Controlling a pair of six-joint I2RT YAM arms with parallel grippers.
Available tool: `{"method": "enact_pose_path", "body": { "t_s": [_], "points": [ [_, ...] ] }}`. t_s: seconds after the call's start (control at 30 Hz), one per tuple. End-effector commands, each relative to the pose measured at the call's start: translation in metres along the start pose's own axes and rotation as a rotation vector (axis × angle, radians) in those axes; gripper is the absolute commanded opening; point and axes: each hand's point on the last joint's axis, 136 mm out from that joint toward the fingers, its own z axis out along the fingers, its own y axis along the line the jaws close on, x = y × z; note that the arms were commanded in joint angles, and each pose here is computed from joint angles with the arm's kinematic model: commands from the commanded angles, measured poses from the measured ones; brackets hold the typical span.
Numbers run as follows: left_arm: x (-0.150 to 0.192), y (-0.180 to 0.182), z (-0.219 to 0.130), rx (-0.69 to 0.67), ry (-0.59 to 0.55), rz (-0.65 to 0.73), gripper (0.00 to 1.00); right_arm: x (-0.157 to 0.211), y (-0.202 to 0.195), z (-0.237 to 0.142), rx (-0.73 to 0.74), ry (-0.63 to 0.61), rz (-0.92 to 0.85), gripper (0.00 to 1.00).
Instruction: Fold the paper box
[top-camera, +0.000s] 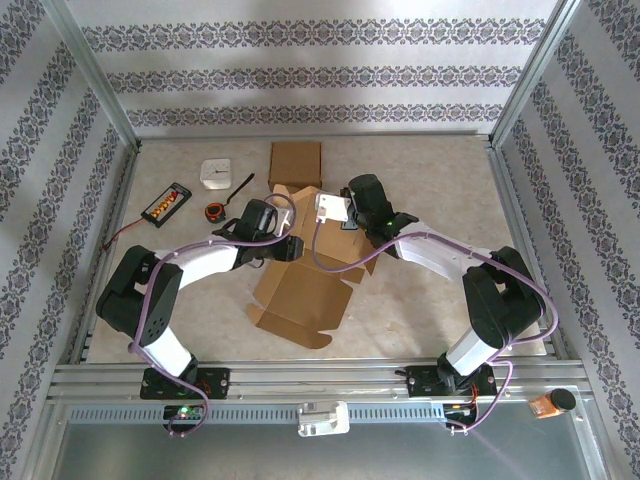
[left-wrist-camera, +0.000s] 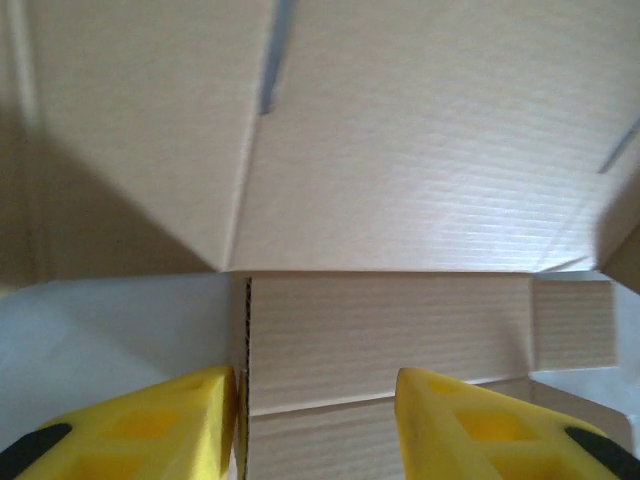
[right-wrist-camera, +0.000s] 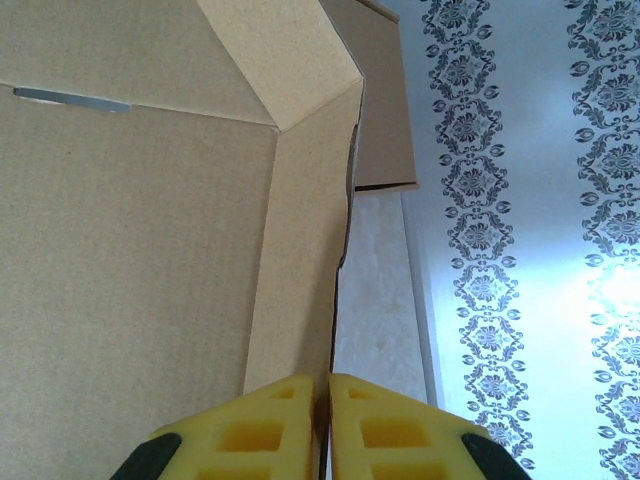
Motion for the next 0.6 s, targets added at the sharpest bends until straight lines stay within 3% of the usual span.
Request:
{"method": "enact_pose_path", "body": {
  "t_s": [0.0, 0.3, 0.43, 0.57],
  "points": [
    [-0.007, -0.026, 0.011, 0.123, -0.031, 0.005, 0.45, 0.0, 0.008, 0.004, -0.01, 0.01, 0.0, 0.12],
    [0.02, -0.032, 0.043, 0.179, 0.01, -0.054, 0.45, 0.0, 0.006, 0.002, -0.005, 0.007, 0.007, 0.11],
    [0.006, -0.031, 0.03, 0.151, -0.04, -0.028, 0.46, -0.001, 0.005, 0.001, -0.001, 0.005, 0.006, 0.11],
    [-0.028, -0.023, -0.007, 0.101, -0.146, -0.031, 0.54, 0.0, 0.003, -0.001, 0.007, 0.008, 0.005, 0.11]
  ]
}}
